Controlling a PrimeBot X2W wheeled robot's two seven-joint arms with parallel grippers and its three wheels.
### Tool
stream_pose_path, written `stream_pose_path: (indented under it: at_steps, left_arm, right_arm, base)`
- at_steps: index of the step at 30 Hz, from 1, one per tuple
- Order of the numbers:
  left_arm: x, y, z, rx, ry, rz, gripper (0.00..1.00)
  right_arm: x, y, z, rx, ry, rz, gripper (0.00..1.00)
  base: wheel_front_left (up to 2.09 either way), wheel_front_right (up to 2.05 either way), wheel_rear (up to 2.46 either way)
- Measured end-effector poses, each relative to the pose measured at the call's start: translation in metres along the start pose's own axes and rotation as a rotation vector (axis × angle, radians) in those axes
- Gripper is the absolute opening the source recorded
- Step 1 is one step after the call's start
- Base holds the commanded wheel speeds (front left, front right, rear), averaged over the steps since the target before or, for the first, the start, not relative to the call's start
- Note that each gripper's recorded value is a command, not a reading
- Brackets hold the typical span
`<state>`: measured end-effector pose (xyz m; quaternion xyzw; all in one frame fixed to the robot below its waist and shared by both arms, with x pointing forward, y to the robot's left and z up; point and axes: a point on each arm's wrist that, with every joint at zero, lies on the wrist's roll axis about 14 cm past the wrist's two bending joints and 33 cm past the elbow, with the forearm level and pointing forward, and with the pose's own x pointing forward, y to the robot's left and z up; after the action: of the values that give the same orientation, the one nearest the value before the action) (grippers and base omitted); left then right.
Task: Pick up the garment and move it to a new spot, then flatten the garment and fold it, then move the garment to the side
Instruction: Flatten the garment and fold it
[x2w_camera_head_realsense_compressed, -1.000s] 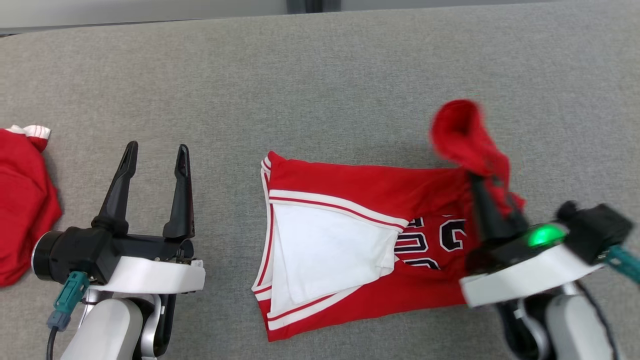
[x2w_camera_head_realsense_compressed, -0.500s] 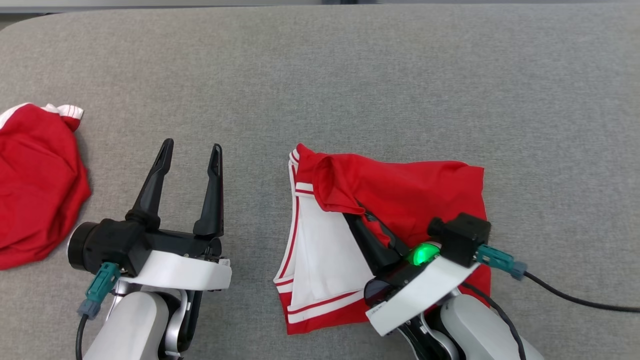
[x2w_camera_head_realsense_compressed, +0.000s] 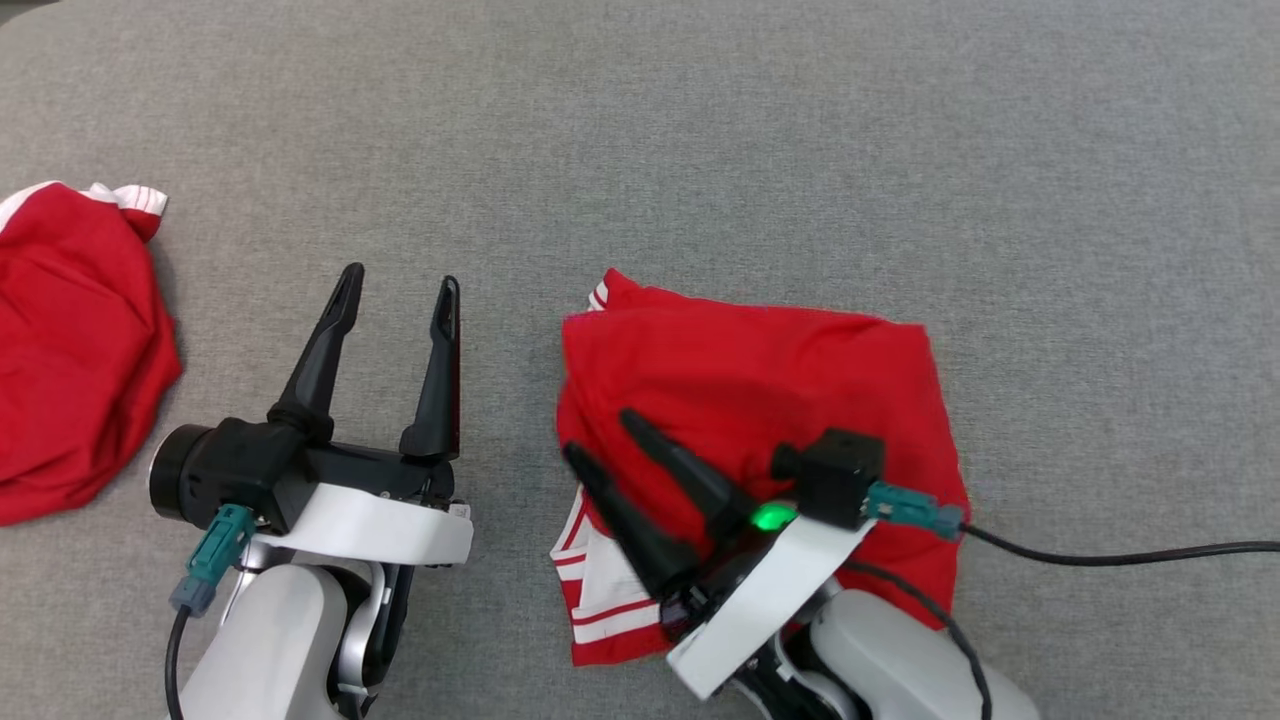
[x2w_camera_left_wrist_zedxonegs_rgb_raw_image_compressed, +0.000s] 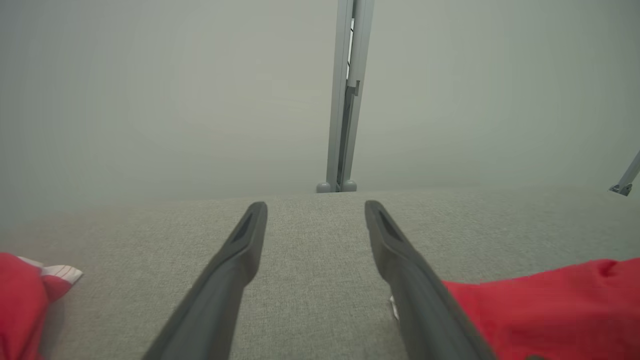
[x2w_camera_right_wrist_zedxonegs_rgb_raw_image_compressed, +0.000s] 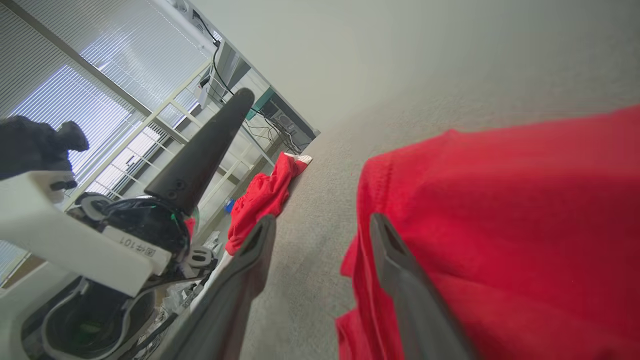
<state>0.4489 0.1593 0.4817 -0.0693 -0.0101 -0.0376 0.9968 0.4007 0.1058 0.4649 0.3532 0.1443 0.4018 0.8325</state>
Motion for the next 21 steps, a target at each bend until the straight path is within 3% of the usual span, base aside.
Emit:
stream_pose_path:
  at_steps: [6, 11, 16, 21]
  left_arm:
    - [0.005, -0.003, -0.003, 0.000, 0.000, -0.014, 1.00]
    - [0.010, -0.006, -0.003, 0.001, -0.006, -0.023, 1.00]
    - [0.012, -0.006, -0.003, 0.001, -0.010, -0.025, 1.00]
    - [0.017, -0.007, 0.003, 0.012, -0.031, -0.033, 1.00]
  right_arm:
    - [0.001, 0.018, -0.003, -0.008, 0.016, 0.060, 1.00]
    - [0.001, 0.019, 0.044, -0.079, -0.129, 0.063, 1.00]
    - [-0.029, 0.000, 0.107, -0.113, -0.356, -0.043, 1.00]
    - [-0.087, -0.035, 0.173, -0.242, -0.563, -0.233, 1.00]
  base:
    - [0.00, 0.00, 0.00]
    - [0.00, 0.00, 0.00]
    - [0.00, 0.00, 0.00]
    - [0.00, 0.00, 0.00]
